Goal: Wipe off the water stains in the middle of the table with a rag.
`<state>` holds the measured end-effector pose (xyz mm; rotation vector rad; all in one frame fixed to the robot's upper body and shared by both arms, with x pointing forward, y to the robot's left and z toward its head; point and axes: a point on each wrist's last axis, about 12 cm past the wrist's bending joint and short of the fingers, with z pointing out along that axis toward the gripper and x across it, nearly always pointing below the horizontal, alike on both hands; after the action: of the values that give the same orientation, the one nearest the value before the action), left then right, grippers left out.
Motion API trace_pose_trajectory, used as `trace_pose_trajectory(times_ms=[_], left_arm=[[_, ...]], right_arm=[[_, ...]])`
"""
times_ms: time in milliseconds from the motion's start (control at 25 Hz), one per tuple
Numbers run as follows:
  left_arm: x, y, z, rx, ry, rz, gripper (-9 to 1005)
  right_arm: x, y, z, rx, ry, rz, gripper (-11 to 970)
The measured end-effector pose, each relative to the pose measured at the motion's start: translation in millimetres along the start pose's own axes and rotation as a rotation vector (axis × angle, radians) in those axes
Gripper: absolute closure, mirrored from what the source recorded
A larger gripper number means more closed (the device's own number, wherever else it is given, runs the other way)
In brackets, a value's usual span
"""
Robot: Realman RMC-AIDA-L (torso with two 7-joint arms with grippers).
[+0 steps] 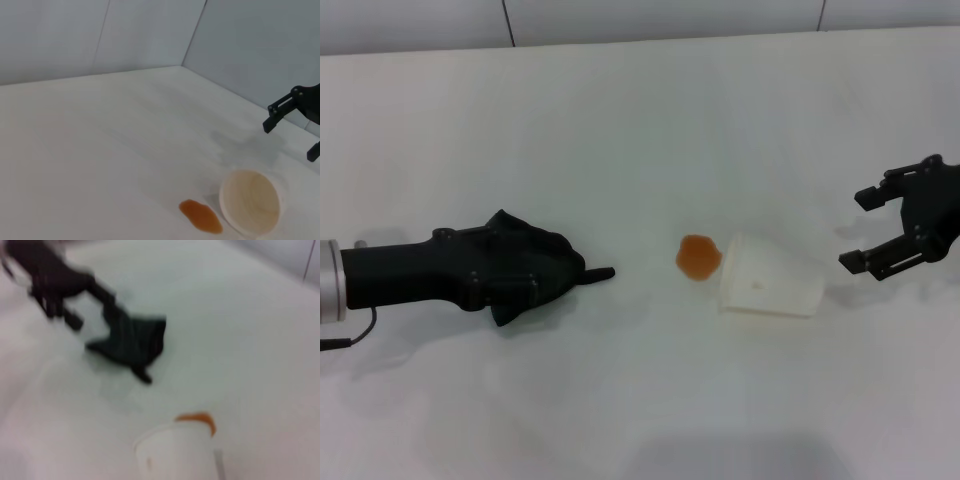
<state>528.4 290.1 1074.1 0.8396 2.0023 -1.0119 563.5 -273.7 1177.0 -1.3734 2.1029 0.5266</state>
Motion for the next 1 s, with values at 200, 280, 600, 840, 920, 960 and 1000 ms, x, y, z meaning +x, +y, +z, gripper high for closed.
trace_pose_trajectory(times_ms=[200, 280, 600, 840, 920, 960, 1000], left_arm=[[-1, 0.1, 0, 0.0, -0.004, 0.002, 143], [-2, 0.3, 0, -0.001, -0.007, 0.003, 144], [-6, 0.6, 2, 0.0, -0.015, 0.005, 145], [-7, 0.5, 3, 0.001, -0.025, 0.003, 147], [-7, 0.6, 3, 0.002, -0.026, 0.004, 147], [-8, 0.6, 4, 0.002, -0.026, 0.004, 147], [-8, 0.7, 4, 0.002, -0.026, 0.004, 147]], right_arm=[[-34, 8.4, 9, -0.063, 0.125, -0.084, 116], [-44, 10.3, 9, -0.078, 0.128, -0.104, 117], [-58, 11.0, 22, -0.071, 0.126, -0.101, 123], [-54, 12.1, 43, -0.068, 0.152, -0.074, 127], [-52, 11.6, 45, -0.07, 0.152, -0.06, 129], [-51, 11.4, 46, -0.071, 0.152, -0.054, 129], [-51, 11.0, 46, -0.069, 0.151, -0.048, 130]])
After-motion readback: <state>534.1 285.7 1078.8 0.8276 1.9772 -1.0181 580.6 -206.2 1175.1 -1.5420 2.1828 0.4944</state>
